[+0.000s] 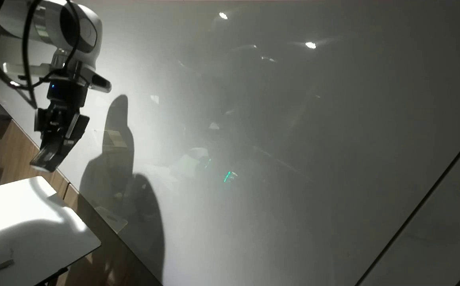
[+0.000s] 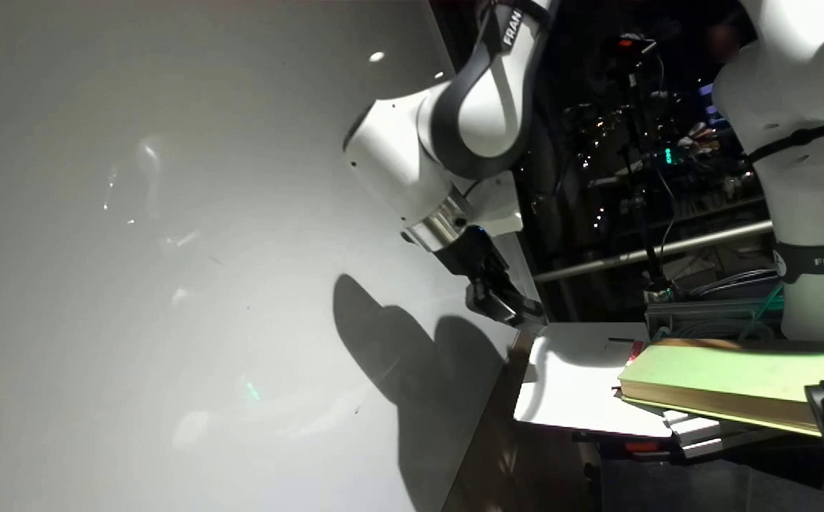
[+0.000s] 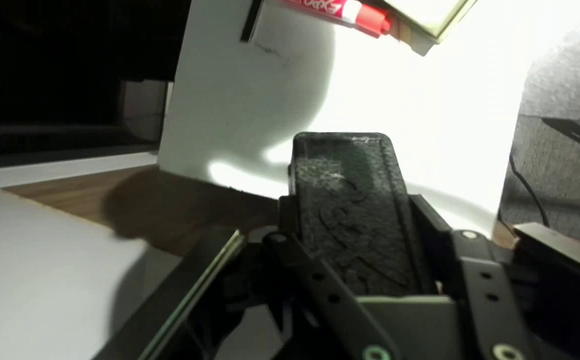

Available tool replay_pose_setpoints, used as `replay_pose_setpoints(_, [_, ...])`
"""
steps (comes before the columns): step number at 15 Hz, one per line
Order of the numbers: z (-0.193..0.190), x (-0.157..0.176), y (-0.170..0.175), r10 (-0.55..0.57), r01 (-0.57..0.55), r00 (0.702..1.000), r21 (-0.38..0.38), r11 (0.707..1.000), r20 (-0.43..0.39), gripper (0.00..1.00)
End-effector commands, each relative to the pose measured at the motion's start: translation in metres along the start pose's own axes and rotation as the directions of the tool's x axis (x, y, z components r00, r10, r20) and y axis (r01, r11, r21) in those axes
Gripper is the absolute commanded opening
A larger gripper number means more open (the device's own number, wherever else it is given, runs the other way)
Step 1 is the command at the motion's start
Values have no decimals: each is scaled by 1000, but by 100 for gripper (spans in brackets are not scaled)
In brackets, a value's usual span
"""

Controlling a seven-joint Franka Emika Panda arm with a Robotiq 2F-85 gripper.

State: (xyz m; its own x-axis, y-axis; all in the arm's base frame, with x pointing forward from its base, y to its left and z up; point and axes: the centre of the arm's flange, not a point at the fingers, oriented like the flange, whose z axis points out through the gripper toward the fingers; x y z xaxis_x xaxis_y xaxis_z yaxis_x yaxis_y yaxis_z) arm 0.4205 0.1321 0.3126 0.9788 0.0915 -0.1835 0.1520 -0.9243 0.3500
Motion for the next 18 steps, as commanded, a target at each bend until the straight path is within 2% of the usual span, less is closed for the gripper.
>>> replay_pose_setpoints(1, [91, -26, 22, -7, 5, 999, 48, 999, 46, 30])
replay_pose_setpoints(3, [117, -36, 27, -8, 3, 998, 81, 997, 58, 30])
replay_pose_setpoints(5, [124, -41, 33, -8, 1, 998, 115, 993, 55, 30])
replay_pose_setpoints(9, [84, -40, 41, -25, 25, 1000, 164, 986, -1, 30])
replay_pose_setpoints(12, [69, -27, 41, -28, 33, 999, 179, 983, -30, 30])
replay_pose_setpoints(18, [67, 2, 43, -5, 0, 999, 159, 987, 32, 30])
